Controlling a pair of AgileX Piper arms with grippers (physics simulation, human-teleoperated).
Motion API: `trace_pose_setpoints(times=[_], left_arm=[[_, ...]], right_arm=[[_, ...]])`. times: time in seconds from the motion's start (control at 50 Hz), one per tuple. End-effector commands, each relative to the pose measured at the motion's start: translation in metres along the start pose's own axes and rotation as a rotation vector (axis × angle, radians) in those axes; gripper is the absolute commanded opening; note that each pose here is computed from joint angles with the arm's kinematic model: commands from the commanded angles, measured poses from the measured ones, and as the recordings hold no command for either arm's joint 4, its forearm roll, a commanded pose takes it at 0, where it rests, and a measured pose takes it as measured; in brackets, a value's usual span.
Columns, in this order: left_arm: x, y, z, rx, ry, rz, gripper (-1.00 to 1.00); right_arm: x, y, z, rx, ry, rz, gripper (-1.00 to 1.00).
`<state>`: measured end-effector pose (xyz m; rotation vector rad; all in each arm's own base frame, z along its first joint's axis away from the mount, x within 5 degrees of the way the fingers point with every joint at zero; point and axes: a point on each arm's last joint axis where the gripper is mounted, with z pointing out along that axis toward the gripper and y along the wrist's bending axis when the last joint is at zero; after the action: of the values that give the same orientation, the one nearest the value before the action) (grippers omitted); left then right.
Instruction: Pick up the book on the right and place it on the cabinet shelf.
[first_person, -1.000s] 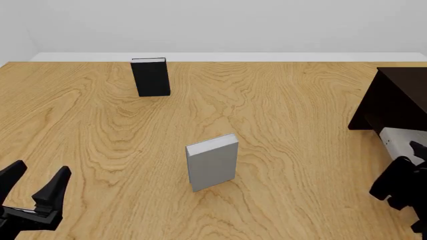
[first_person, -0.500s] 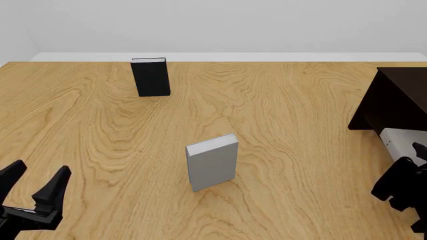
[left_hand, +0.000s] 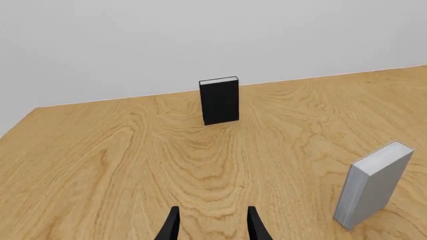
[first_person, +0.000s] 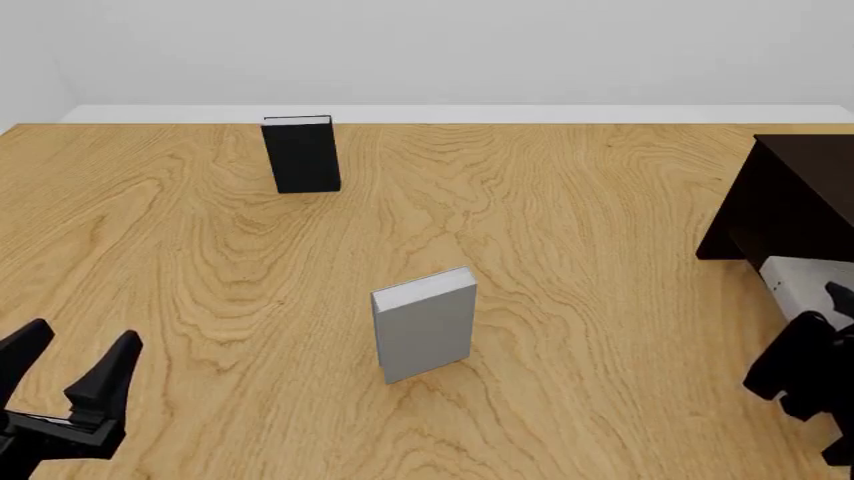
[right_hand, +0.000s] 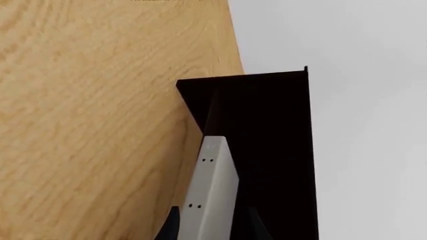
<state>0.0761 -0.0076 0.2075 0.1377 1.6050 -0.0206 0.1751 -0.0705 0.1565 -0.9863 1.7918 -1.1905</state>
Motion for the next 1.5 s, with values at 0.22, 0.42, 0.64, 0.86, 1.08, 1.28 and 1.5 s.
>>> trace_pose_setpoints(times=[0.22,0.42,0.64,0.86,1.08,1.28,1.5], left_arm=[[0.0,0.0,-0.001,-0.002,0.001,0.003,1.0],[0.0,0.0,-0.001,-0.001,0.001,0.0,1.0],[0.001,0.0,-0.002,-0.004,0.002,0.001,1.0],[0.001,0.0,-0.002,-0.003,0.002,0.0,1.0],[0.0,0.0,-0.002,-0.004,-0.002,-0.001,1.0],[0.0,0.0,-0.002,-0.001,-0.002,-0.001,1.0],[0.0,0.0,-0.002,0.0,-0.004,-0.002,1.0]], right_arm=[[-0.009,-0.006,0.009,0.0,-0.04,-0.01,1.0],[-0.014,-0.006,0.013,-0.006,-0.065,-0.017,1.0],[-0.022,-0.01,0.015,-0.005,-0.098,-0.02,1.0],[-0.034,-0.024,0.011,0.002,-0.14,-0.003,1.0],[-0.051,-0.049,0.003,0.012,-0.201,0.041,1.0],[-0.071,-0.08,-0.016,0.01,-0.282,0.115,1.0],[-0.079,-0.102,-0.041,0.013,-0.332,0.176,1.0]])
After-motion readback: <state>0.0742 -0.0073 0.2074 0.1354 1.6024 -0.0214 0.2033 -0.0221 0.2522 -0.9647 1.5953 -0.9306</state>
